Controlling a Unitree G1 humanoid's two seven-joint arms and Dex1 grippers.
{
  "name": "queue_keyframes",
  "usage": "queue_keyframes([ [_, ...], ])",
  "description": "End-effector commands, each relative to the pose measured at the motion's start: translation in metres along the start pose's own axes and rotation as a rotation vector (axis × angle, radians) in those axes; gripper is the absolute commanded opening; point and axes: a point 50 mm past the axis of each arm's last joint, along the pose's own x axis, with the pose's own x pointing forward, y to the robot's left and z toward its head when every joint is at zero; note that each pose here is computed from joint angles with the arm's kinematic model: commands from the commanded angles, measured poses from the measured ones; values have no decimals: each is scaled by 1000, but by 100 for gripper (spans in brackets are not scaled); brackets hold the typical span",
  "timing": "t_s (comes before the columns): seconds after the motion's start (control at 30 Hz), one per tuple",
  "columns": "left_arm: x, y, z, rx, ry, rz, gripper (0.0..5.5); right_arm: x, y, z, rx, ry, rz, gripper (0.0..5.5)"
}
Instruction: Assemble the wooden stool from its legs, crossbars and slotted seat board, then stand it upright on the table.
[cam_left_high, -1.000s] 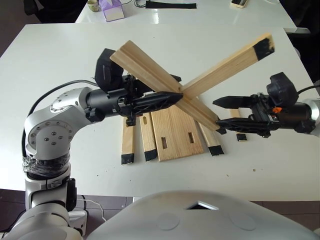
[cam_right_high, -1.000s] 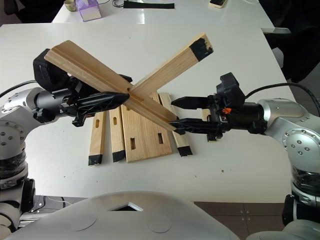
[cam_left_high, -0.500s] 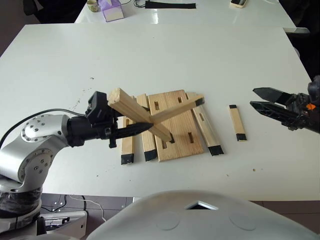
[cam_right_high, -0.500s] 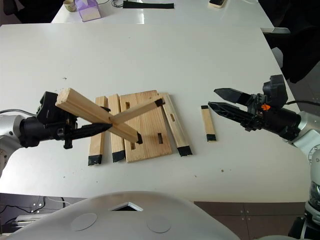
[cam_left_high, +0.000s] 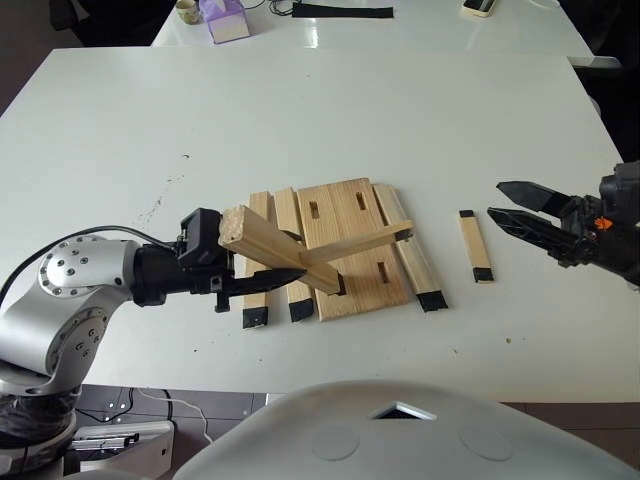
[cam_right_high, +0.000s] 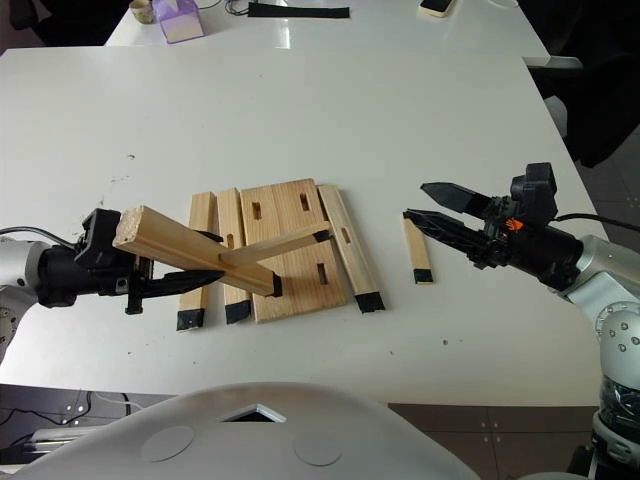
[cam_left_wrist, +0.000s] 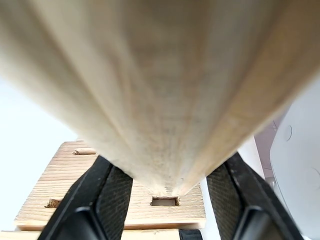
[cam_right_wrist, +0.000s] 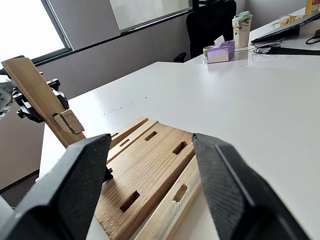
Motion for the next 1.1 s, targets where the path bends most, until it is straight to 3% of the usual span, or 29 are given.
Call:
queue_keyframes([
  [0.03, -7, 8, 9, 38, 34, 28, 206, 2, 3, -3, -12, -2, -5, 299],
  [1.1, -6, 3, 5, 36, 115, -31, 206, 7, 6, -17, -26, 10, -31, 299],
])
